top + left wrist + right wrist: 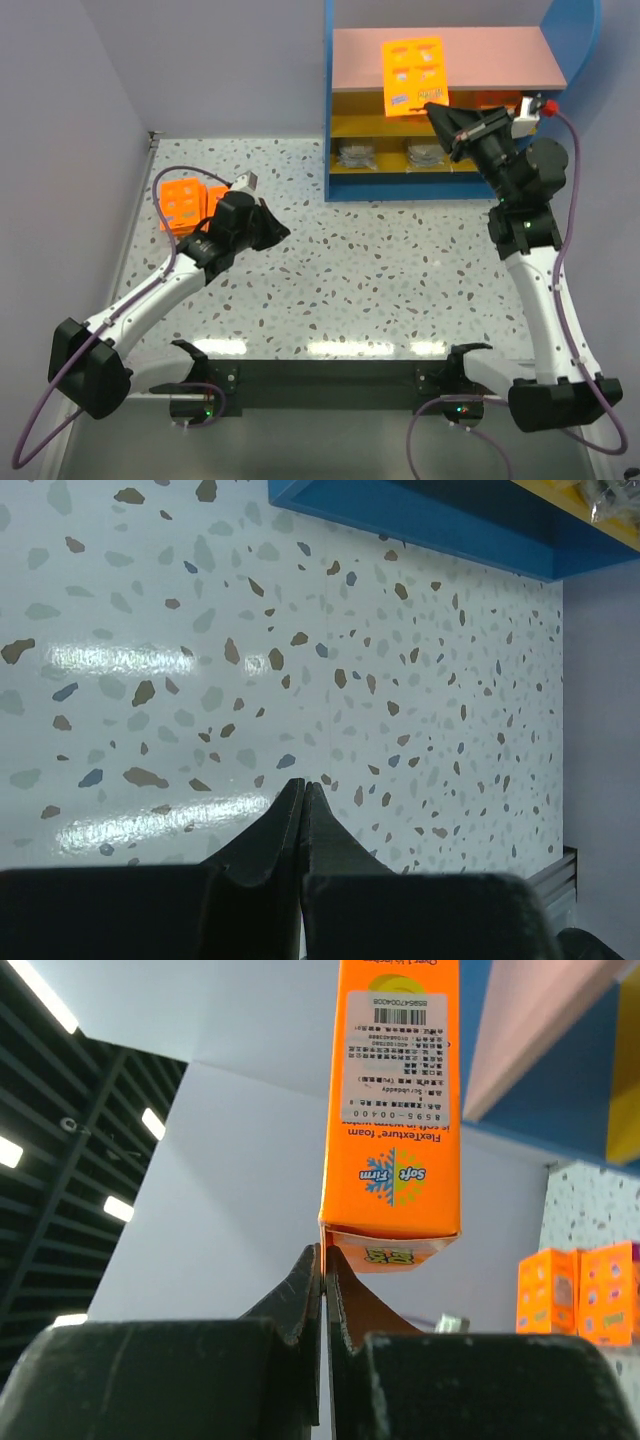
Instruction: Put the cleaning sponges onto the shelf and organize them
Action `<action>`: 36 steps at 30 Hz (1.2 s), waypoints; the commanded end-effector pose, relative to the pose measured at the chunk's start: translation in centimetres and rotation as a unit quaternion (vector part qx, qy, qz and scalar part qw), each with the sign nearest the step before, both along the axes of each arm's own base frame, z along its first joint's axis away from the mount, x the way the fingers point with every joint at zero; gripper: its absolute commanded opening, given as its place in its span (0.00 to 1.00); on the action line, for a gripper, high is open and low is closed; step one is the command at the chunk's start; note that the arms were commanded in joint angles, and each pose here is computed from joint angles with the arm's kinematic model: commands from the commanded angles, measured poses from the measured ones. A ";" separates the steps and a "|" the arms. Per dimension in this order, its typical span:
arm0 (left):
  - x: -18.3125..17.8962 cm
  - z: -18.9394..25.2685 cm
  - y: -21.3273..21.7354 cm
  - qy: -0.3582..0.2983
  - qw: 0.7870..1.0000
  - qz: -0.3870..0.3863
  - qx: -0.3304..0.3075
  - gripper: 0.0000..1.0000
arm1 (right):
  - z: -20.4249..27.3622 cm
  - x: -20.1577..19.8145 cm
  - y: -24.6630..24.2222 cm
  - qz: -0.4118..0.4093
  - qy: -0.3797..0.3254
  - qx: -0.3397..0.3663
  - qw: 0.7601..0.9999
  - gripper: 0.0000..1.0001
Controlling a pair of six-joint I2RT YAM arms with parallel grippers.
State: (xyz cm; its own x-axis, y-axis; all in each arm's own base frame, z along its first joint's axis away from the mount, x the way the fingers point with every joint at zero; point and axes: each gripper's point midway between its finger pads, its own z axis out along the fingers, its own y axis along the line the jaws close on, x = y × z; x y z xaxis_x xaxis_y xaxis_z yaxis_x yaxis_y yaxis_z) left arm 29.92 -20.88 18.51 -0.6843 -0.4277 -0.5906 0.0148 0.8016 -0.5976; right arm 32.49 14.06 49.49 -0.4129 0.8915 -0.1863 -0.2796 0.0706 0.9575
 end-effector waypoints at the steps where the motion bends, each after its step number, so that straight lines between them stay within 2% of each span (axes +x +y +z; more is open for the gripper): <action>1: -0.2 0.7 0.5 -0.014 1.000 -0.006 0.006 0.00 | 5.0 1.7 -1.1 -0.004 -0.067 -0.005 0.998 0.00; 2: -0.2 0.9 0.5 -0.015 1.000 -0.006 0.005 0.00 | 5.3 2.7 -1.6 -0.010 -0.073 -0.005 0.997 0.00; 3: -0.3 1.2 0.5 -0.017 1.000 -0.007 0.002 0.00 | 4.0 5.5 -1.9 -0.013 -0.048 -0.003 0.999 0.00; 5: -0.7 1.3 0.4 -0.015 1.000 -0.013 -0.004 0.00 | 5.7 6.8 -2.9 -0.011 -0.067 0.008 0.998 0.00; 10: -1.3 1.9 1.3 -0.025 1.000 -0.004 -0.005 0.00 | 5.1 13.0 -8.7 -0.046 -0.042 0.016 0.998 0.00; 17: -2.1 2.1 1.8 -0.029 0.999 0.003 -0.019 0.00 | 4.3 15.3 -14.8 -0.057 -0.008 0.028 0.998 0.00; 25: -2.0 2.2 1.5 -0.029 0.999 0.003 -0.027 0.00 | 3.5 14.2 -19.1 -0.013 0.037 0.040 0.998 0.00; 36: -1.4 2.3 0.5 -0.028 0.999 -0.014 -0.035 0.00 | 0.8 15.4 -21.4 -0.023 0.089 0.048 0.995 0.00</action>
State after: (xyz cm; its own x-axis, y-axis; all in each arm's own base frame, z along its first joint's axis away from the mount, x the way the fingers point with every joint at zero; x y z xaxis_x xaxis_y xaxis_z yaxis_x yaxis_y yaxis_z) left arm 27.73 -19.84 19.17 -0.6863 -0.4399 -0.5792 0.0297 0.7788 -0.6266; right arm 48.44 -7.97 49.64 -0.3473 0.9378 -0.0040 -0.0981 -0.0321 0.9947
